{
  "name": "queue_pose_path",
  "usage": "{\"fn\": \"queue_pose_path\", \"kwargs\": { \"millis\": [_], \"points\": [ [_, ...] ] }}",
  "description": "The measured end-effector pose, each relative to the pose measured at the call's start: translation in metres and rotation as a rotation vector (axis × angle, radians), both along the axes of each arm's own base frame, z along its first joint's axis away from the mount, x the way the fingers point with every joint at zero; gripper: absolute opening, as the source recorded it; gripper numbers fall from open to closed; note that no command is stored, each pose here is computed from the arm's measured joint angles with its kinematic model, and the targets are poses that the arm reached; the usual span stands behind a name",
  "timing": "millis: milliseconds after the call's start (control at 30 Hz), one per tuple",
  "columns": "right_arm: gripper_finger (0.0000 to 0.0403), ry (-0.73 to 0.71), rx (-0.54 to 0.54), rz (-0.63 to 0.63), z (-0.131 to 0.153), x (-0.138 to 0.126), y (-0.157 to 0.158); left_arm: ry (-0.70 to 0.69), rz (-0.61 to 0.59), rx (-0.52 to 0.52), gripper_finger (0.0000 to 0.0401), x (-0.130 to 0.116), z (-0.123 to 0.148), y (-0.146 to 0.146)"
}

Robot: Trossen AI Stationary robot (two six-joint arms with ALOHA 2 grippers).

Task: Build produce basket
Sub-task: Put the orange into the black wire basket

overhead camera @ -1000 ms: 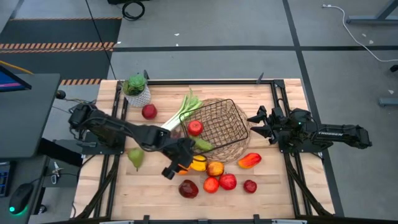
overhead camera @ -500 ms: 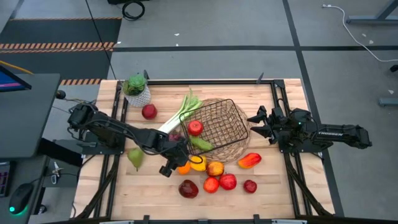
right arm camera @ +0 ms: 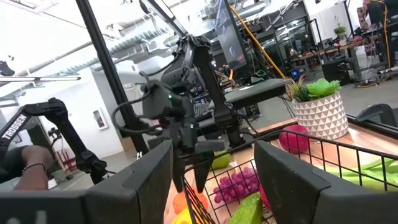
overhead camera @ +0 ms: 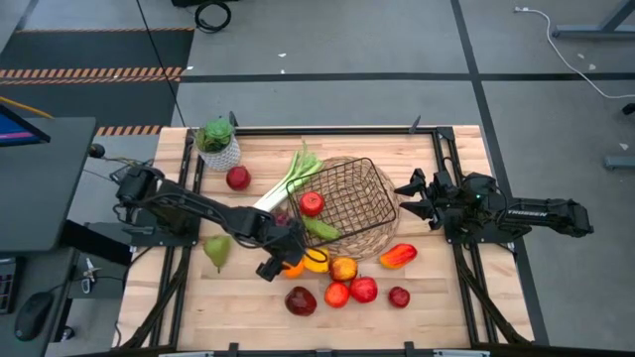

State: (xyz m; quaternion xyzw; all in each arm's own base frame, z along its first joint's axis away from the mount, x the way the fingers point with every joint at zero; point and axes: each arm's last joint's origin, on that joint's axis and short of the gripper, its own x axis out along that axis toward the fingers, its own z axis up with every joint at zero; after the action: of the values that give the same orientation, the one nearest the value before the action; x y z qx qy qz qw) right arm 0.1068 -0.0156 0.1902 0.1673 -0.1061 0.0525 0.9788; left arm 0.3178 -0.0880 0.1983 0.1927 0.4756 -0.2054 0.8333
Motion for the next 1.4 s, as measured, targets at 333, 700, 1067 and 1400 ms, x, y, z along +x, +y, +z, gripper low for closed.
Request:
{"fn": "queue_pose_path", "kwargs": {
  "millis": [333, 700, 1067, 1400],
  "points": [
    [0.0231, -0.001, 0.0, 0.0, 0.0, 0.0, 0.0, 0.078, -0.038, 0.03, 0.0289, -0.001, -0.014, -0.002],
    [0.0231, 0.0, 0.0, 0.001, 0.0, 0.0, 0.0, 0.112, 0.002, 0.0, 0.0273, -0.003, -0.014, -0.001],
    [0.0231, 0.0, 0.0, 0.0, 0.0, 0.0, 0.0, 0.12, 0.019, -0.012, 0.0269, 0.001, -0.001, -0.003],
    [0.0231, 0.0, 0.0, 0.001, 0.0, 0.0, 0.0, 0.14, 0.051, -0.011, 0.0201, 0.003, 0.01, -0.003]
  ]
}}
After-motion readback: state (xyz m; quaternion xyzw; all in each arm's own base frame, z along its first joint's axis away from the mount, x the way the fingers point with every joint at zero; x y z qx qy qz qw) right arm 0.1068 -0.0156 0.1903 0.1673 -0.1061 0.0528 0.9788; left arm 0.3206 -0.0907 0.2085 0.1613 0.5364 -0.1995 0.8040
